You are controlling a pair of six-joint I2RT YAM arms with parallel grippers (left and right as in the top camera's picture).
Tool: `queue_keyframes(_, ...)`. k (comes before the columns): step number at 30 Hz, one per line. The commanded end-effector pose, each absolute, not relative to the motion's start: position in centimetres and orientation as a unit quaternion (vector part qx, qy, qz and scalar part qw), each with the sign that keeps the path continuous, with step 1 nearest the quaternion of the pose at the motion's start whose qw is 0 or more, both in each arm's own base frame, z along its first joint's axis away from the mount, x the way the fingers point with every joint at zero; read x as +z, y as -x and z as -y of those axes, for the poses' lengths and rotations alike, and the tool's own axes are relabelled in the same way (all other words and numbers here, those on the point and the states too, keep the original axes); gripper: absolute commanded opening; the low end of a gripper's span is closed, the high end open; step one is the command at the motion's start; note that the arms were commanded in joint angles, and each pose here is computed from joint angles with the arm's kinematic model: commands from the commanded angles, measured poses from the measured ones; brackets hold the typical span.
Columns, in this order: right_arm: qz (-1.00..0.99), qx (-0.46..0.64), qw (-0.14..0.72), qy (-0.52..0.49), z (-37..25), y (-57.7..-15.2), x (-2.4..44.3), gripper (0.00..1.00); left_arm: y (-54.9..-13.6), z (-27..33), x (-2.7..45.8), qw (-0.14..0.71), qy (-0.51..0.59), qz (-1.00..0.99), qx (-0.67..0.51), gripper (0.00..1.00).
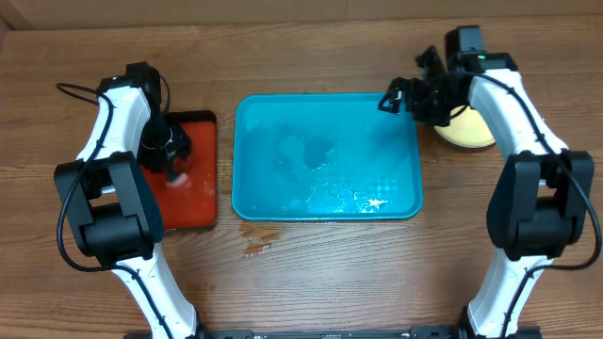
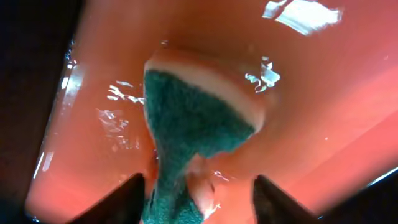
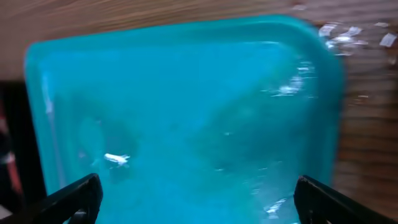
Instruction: Clean dirty plates on tray and stack at the side
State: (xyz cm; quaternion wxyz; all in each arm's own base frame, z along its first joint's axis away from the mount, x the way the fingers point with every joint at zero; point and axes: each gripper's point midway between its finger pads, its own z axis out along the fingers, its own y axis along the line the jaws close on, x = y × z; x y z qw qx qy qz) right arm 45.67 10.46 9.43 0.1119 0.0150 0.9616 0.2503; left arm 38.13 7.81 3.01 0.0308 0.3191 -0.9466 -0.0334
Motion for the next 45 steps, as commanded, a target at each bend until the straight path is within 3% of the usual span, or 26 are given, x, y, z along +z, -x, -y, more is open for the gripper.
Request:
queue_keyframes(1, -0.946, 0.263, 0.186, 0.035, -13.0, -44.9, 16.8, 1.0, -38.5, -7.5, 3.3, 0.025, -0.312, 0.949, -0.025, 0.62)
queue_keyframes(6, -0.931, 0.27, 0.237, 0.069, -14.7, -42.9, 22.5, 1.0, -40.5, -6.5, 5.8, 0.005, -0.3, 0.953, 0.035, 0.71)
queue_keyframes(14, -0.927, 0.266, 0.253, 0.074, -13.9, -37.7, 27.8, 1.0, -42.4, -5.0, 11.7, -0.026, -0.254, 0.958, 0.133, 0.77)
queue_keyframes(16, -0.929, 0.263, 0.248, 0.072, -13.6, -36.2, 28.5, 1.0, -42.6, -4.6, 12.7, -0.038, -0.239, 0.959, 0.147, 0.98)
queue_keyframes(17, -0.931, 0.261, 0.245, 0.071, -13.4, -35.4, 28.8, 1.0, -42.4, -4.4, 13.2, -0.04, -0.237, 0.959, 0.152, 1.0)
queue_keyframes(24, -0.958, 0.184, 0.216, 0.041, -10.0, -29.9, 28.9, 1.0, -39.8, -3.7, 18.6, -0.072, -0.225, 0.96, 0.152, 1.0)
queue_keyframes(33, -0.947, 0.163, 0.277, -0.001, -8.0, -26.4, 27.8, 1.0, -33.2, -1.7, 26.5, -0.184, -0.191, 0.954, 0.142, 1.0)
queue_keyframes(38, -0.924, 0.157, 0.348, -0.023, -7.1, -26.1, 27.1, 1.0, -29.2, -0.4, 26.6, -0.273, -0.176, 0.935, 0.144, 1.0)
queue_keyframes(45, -0.911, 0.154, 0.383, -0.023, -6.8, -26.3, 27.5, 1.0, -25.1, -1.8, 23.4, -0.352, -0.268, 0.889, 0.121, 1.0)
